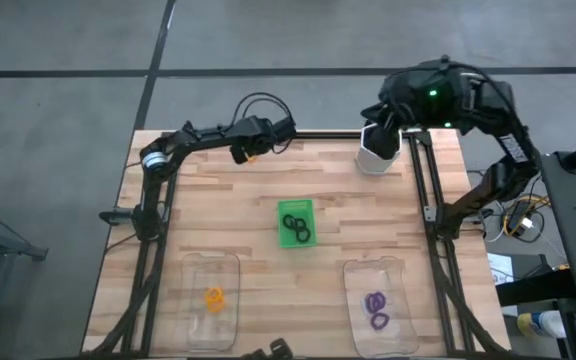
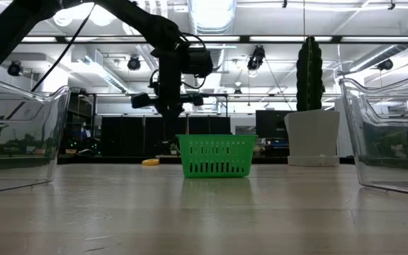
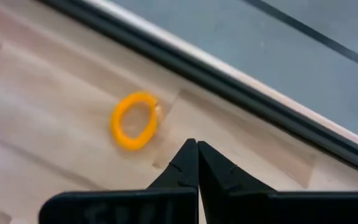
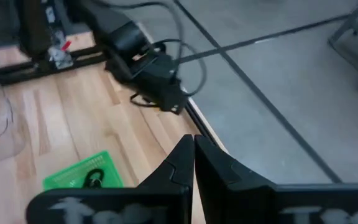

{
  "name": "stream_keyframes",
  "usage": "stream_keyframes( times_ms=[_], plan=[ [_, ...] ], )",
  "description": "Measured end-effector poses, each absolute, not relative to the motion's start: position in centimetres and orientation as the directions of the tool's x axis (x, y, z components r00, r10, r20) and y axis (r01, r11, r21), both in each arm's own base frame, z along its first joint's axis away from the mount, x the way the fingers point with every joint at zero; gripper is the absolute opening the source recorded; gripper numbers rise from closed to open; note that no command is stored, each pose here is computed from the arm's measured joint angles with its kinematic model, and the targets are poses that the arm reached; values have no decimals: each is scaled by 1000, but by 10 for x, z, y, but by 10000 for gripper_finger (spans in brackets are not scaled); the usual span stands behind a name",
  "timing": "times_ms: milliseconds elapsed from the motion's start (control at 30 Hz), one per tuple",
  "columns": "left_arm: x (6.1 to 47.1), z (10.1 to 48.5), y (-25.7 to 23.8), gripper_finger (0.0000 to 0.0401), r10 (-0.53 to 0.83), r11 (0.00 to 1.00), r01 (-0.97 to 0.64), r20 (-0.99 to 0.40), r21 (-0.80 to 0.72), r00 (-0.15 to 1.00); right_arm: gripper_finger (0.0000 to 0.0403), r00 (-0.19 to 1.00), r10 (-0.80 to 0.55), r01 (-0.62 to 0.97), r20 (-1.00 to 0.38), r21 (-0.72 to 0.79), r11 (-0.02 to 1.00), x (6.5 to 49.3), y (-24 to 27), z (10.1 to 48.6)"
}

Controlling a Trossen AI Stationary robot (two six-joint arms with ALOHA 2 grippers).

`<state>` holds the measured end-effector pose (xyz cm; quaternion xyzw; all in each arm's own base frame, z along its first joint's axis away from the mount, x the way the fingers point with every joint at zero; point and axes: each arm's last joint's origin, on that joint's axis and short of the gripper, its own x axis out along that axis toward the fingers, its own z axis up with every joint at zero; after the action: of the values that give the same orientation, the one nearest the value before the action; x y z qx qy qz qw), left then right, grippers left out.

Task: Sort spring keychains
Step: Put the yellow spring keychain into the left transparent bin

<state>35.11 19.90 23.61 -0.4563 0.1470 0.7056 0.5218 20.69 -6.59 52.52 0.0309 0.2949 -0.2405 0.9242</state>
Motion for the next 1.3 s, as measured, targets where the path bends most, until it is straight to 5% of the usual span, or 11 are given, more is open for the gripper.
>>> stream_keyframes(
  times_ms=[567,1300],
  plan=[
    [334,187,182,0,479,-662,-701,-869,-264,-126,9,701,-422,476,-574,-63,877,174,-57,531],
    [322,171,200,0,515,-749,-547,-848,-373,-127,9,704,-424,461,-570,-87,883,158,-52,534]
  ],
)
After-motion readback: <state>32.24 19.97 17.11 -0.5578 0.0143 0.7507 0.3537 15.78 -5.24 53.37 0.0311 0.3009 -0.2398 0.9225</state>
